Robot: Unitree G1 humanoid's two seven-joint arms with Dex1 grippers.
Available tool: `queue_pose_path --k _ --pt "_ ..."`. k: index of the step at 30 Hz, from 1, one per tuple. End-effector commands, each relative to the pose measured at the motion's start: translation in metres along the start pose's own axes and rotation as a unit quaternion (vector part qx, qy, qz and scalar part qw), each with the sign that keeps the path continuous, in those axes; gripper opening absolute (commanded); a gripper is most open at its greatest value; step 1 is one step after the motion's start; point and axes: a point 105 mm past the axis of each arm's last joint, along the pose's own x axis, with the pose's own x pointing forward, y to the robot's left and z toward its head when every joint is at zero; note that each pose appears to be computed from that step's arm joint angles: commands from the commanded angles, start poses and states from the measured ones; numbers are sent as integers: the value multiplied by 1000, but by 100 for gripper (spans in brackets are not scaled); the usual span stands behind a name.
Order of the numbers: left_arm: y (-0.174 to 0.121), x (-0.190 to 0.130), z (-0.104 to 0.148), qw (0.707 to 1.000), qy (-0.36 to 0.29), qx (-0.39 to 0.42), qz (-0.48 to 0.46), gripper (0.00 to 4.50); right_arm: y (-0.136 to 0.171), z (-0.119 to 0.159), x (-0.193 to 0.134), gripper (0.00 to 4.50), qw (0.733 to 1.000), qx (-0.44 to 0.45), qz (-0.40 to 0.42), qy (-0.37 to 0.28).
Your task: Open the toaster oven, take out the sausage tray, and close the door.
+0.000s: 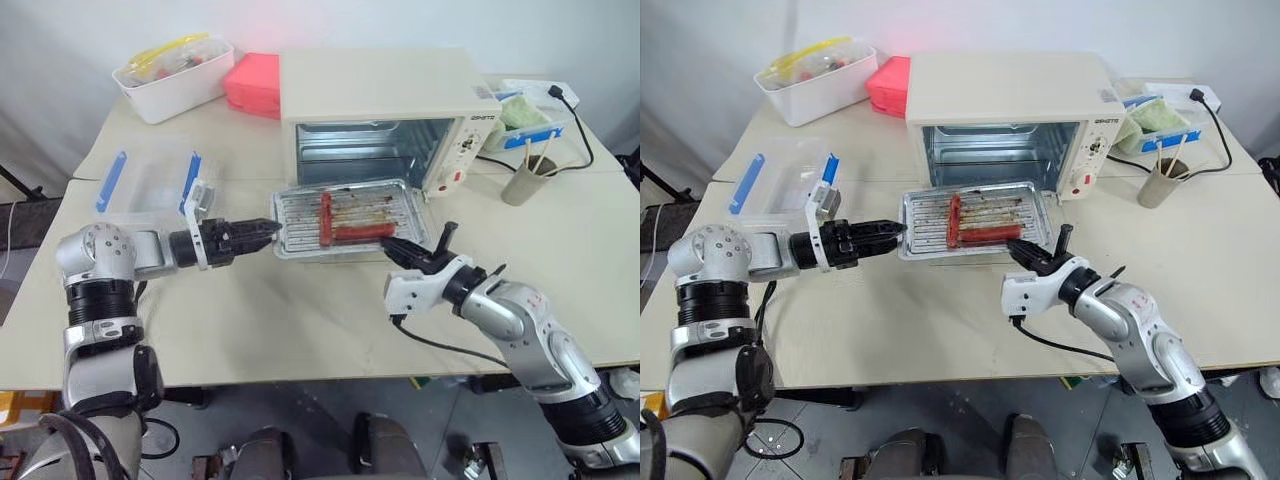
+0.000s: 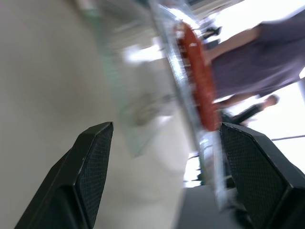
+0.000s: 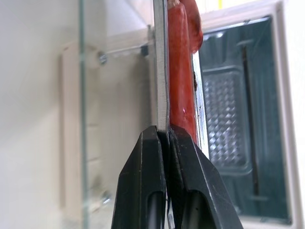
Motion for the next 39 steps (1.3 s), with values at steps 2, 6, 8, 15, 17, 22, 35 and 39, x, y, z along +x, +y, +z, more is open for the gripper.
queue_pose_path --k 2,6,8,15,17,22,35,39 --pt "-12 3 3 1000 -10 -8 -21 376 -5 10 3 6 1000 0 -10 -29" --pt "-3 9 -4 1000 -8 -20 -2 289 -3 13 5 0 999 4 -5 -39" --pt "-3 11 -5 999 -11 -30 -8 225 -2 14 5 0 999 6 -4 -43" --pt "3 16 -6 997 -25 -67 -11 23 0 14 6 0 999 20 -1 -44" --pt "5 15 -5 996 -29 -79 -10 4 2 13 5 0 998 37 3 -44" --pt "11 1 -5 987 -43 -152 -38 0 4 10 -4 96 996 70 3 -53" --pt "18 -100 -29 976 -124 -172 -44 0 13 -102 -87 131 975 206 2 83" --pt "19 -122 -37 968 -186 -165 -34 0 20 -127 -102 14 951 295 -12 96"
